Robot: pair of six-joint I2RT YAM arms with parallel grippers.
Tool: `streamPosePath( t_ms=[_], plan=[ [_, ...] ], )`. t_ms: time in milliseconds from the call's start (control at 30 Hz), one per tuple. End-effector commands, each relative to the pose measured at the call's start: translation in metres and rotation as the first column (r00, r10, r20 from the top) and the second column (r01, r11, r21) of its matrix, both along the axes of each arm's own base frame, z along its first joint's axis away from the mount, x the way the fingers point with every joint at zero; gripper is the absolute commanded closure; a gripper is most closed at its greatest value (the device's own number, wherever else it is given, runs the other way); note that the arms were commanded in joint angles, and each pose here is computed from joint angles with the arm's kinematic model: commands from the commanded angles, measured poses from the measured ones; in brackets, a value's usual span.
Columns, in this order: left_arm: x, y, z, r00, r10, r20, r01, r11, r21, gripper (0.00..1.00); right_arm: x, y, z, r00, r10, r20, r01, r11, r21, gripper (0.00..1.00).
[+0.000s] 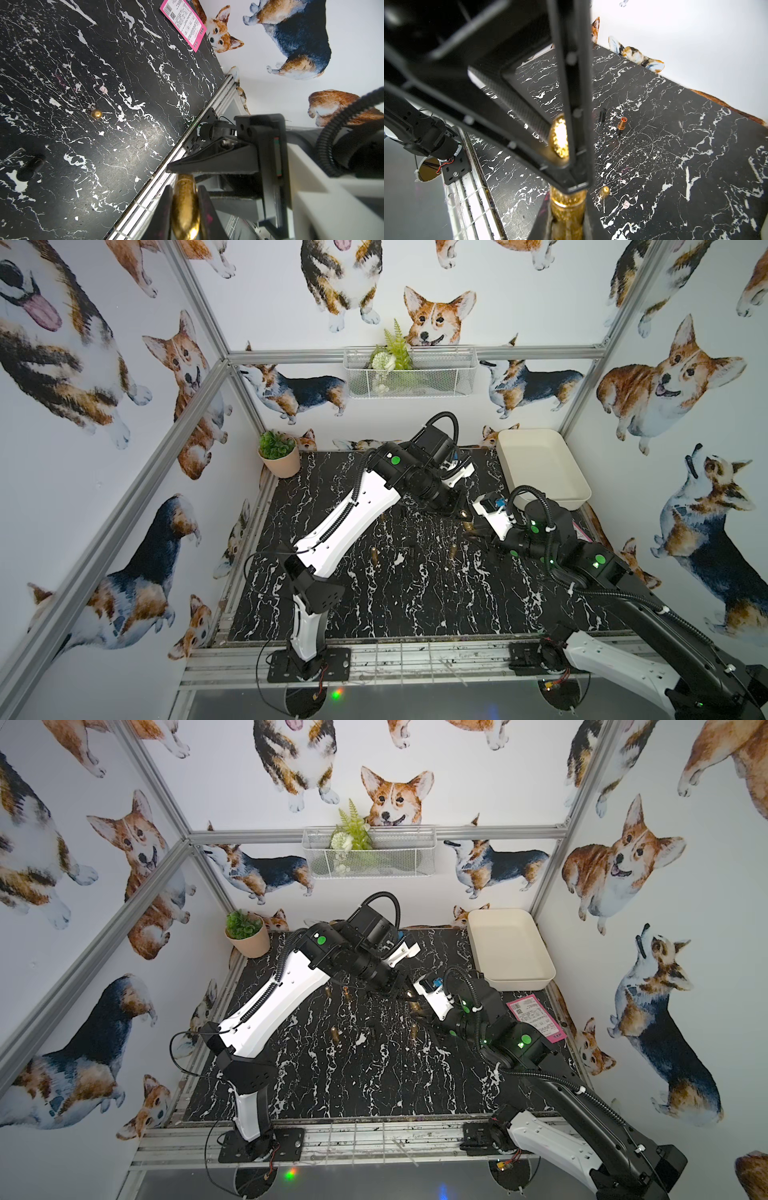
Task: Open the lipstick cap
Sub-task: Open the cover of the lipstick.
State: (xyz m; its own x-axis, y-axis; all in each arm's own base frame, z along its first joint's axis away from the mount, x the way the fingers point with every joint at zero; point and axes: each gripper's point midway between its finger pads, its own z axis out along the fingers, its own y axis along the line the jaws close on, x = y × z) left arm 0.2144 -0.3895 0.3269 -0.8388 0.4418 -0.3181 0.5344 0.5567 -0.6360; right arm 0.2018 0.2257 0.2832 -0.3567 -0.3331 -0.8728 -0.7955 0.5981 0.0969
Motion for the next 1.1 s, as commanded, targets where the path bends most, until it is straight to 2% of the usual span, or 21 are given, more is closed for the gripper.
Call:
streamPosePath(
  t_ms=[0,333,800,900,1067],
  plan=[
    [-0.004,0.000,0.001,1.000,-0.017,-0.017,0.017,1.000,-0.007,1.00,0.001,0.003,0.007,1.000,0.008,0.006,-0.008,1.000,0.012,0.93],
    [0.013,0.011,0.006,0.999,0.036,0.007,-0.036,0.999,-0.005,1.00,-0.004,-0.006,-0.006,0.999,-0.030,-0.039,0.030,1.000,0.001,1.00],
    [0.039,0.024,0.013,0.992,0.116,0.050,-0.116,0.993,-0.008,1.00,-0.011,-0.011,-0.012,0.997,-0.039,-0.067,0.040,0.999,0.008,1.00],
    [0.060,0.028,-0.002,0.979,0.170,0.117,-0.177,0.983,0.057,1.00,-0.011,-0.015,-0.004,0.998,-0.056,-0.040,0.057,0.998,0.029,1.00],
    [0.105,0.031,-0.054,0.943,0.245,0.226,-0.293,0.934,0.207,1.00,-0.015,-0.030,0.017,0.994,-0.106,0.027,0.104,0.992,0.076,1.00]
  ],
)
